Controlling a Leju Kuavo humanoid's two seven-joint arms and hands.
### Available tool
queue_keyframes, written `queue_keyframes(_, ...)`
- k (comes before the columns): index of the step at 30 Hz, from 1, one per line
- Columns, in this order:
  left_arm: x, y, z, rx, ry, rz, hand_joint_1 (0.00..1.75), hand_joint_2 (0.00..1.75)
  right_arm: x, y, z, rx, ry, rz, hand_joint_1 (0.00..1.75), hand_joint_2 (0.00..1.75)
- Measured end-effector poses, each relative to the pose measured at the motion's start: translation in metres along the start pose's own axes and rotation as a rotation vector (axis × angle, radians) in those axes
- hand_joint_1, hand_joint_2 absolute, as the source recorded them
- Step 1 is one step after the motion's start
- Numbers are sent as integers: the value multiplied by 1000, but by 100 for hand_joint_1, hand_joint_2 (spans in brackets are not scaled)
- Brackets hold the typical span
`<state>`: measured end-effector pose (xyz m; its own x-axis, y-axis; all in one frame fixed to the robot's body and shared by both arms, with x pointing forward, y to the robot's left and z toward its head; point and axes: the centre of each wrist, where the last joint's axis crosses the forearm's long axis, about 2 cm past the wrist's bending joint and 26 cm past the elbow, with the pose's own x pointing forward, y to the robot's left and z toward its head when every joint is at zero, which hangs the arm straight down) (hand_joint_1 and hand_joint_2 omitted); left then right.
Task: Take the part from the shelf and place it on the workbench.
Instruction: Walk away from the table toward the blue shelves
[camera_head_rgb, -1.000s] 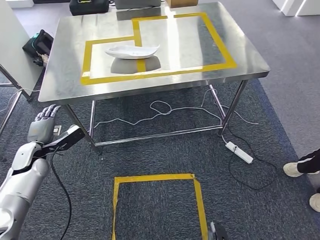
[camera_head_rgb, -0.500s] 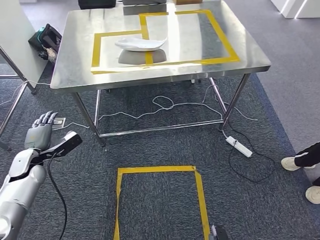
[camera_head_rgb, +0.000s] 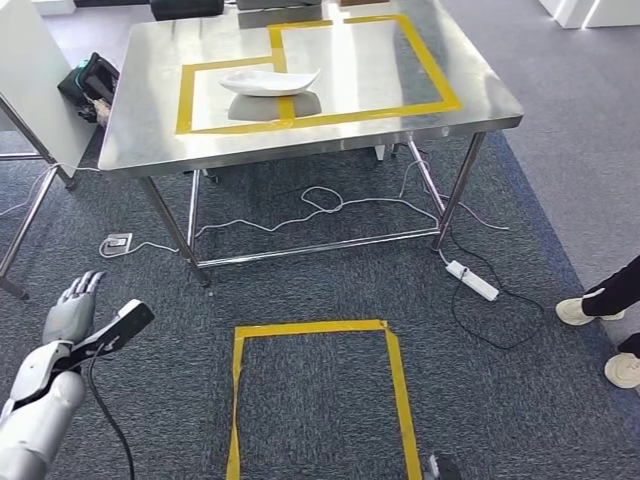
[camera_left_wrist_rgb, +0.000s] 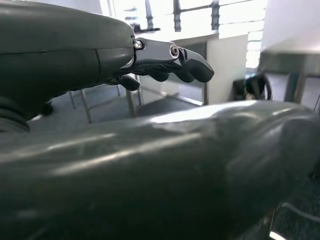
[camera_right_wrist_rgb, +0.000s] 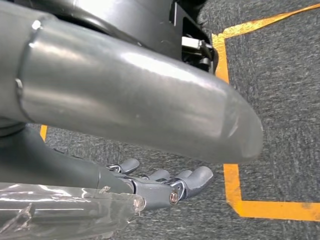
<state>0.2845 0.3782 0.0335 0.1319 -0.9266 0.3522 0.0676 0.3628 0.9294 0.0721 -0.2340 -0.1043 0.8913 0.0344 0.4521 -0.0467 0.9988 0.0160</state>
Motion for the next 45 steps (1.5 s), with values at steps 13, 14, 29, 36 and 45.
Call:
queue_keyframes(13,-53,-126,155,-321,456,153,0,0,-18,-2,6,-57,26,25,0,0)
queue_keyframes(14,-53,-131,164,-354,489,155,0,0,-19,-2,6,-61,27,27,0,0)
queue_keyframes(29,0,-182,231,-756,871,279,0,0,-25,-7,8,-117,32,48,0,0)
queue_keyframes(36,3,-181,237,-528,975,185,0,0,-27,-9,9,-166,43,47,0,0)
queue_keyframes(45,-2,-178,241,-423,1082,79,0,0,-36,-10,12,-169,69,32,0,0)
